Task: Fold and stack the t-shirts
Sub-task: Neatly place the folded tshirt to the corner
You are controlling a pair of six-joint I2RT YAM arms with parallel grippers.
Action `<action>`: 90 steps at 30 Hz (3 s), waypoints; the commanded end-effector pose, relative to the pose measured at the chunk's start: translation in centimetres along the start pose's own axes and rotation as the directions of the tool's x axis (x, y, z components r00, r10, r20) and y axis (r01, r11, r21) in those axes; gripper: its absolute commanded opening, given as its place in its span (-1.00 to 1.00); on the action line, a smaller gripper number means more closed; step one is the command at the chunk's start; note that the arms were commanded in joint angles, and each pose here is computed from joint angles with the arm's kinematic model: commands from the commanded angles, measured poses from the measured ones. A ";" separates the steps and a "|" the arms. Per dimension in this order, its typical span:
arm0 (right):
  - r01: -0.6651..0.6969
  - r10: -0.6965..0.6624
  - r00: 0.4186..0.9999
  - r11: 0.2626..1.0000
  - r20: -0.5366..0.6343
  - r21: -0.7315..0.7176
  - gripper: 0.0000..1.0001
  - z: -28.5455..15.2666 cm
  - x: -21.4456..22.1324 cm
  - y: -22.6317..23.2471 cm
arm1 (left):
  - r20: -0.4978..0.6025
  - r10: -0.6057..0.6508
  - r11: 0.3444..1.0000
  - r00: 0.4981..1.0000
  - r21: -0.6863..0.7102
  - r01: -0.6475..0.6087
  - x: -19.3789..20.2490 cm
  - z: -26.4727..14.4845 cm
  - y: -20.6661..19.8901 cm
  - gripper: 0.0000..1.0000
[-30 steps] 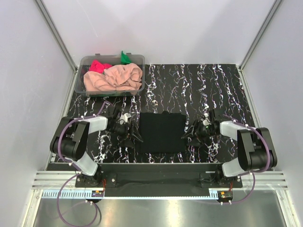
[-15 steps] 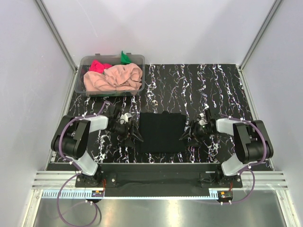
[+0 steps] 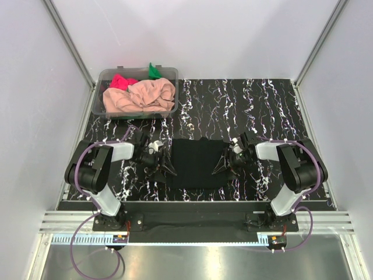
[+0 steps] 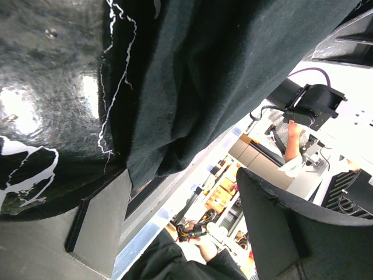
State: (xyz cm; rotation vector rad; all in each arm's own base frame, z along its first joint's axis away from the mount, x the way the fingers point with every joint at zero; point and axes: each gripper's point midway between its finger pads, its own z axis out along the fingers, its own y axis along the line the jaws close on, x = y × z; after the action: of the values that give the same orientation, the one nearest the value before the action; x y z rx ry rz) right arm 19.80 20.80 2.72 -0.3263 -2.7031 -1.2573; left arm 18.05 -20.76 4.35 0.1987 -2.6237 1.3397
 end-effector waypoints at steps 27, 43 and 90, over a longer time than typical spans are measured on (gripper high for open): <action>0.079 -0.078 0.997 0.995 0.019 -0.055 0.13 2.1 0.5 -0.3 | -0.076 0.027 0.999 0.997 0.047 -0.023 -0.5 3.0 0.0 0.52; 0.101 -0.099 0.990 0.995 0.099 -0.015 0.21 2.8 -1.5 -0.1 | -0.054 0.044 0.999 0.998 0.004 -0.044 -1.6 3.6 0.5 0.48; 0.070 -0.073 0.976 0.997 0.207 0.024 -1.00 2.6 -3.3 0.8 | -0.044 0.061 0.998 0.997 0.002 -0.061 -5.1 5.0 -3.3 -1.00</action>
State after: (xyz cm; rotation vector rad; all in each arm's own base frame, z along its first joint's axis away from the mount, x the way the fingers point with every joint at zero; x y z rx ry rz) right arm 22.31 23.79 1.44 -0.3330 -2.8265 -1.3851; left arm 21.41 -25.97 2.56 0.1007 -2.5694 1.3582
